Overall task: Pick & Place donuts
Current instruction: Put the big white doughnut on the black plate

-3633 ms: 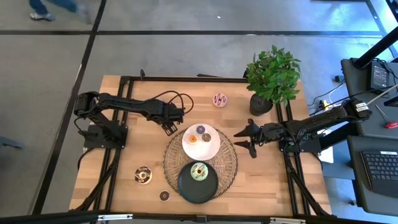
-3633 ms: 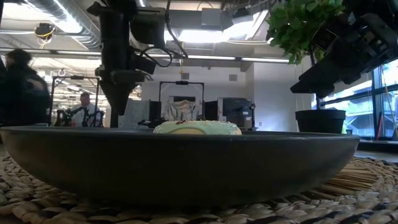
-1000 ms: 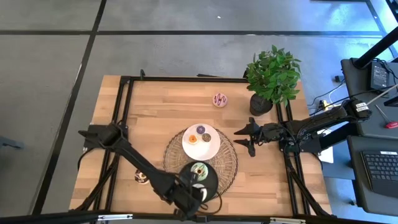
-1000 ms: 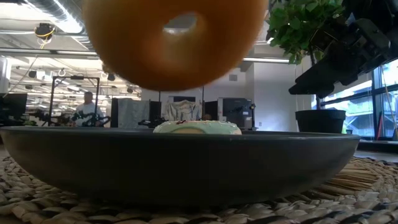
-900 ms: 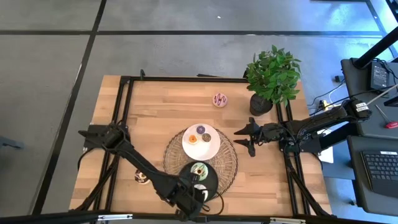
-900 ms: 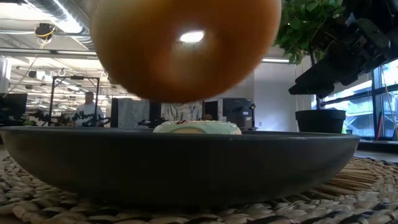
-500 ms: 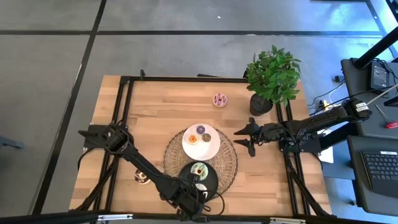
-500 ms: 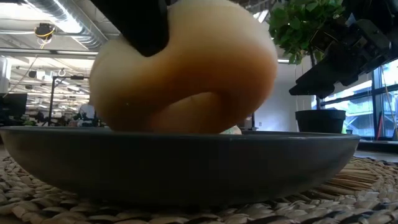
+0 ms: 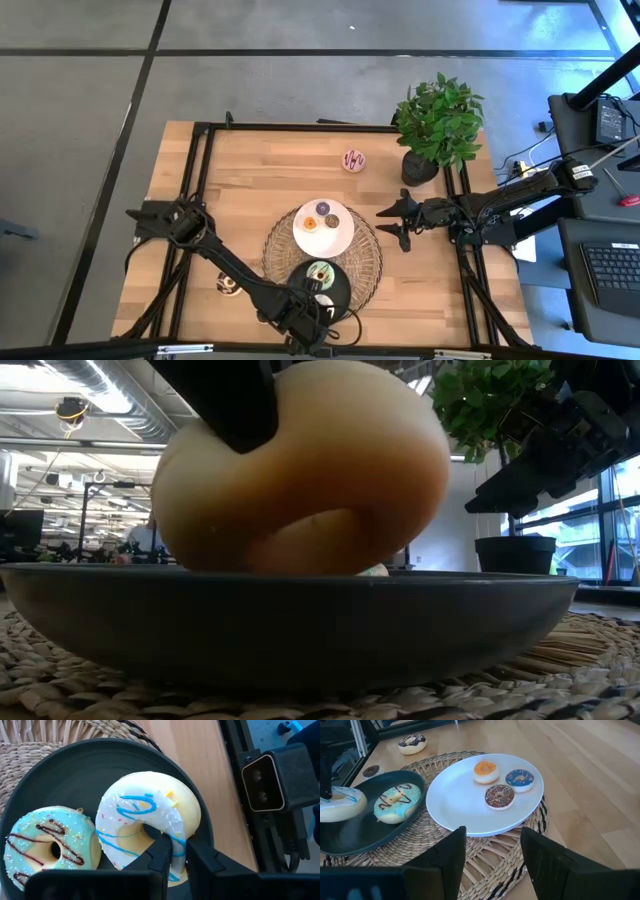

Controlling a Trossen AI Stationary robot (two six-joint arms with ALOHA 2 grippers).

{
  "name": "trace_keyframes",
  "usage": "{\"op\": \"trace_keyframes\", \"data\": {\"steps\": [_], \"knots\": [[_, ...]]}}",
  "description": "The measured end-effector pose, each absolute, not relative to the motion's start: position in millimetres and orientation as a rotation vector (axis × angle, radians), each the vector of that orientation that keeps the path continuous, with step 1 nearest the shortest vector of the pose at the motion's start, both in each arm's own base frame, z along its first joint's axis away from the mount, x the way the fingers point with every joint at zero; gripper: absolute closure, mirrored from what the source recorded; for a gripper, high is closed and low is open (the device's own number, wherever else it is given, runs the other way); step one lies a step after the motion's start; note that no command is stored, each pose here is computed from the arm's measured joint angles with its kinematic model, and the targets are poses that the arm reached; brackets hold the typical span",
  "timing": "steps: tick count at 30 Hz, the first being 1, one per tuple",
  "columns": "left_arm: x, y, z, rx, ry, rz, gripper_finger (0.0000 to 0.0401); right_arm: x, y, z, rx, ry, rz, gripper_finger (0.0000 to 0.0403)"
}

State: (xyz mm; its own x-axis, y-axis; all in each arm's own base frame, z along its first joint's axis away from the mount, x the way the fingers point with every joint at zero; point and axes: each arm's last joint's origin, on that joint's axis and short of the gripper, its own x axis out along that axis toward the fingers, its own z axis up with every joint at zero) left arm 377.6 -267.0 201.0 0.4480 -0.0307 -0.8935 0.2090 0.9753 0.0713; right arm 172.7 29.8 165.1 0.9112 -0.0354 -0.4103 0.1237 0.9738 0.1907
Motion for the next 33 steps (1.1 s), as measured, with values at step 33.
{"op": "trace_keyframes", "data": {"steps": [33], "knots": [[375.0,-269.9,200.5,0.116,1.161,-0.259,0.0254,172.7,29.7,165.1,0.216,0.417,-0.083,0.0214]]}}
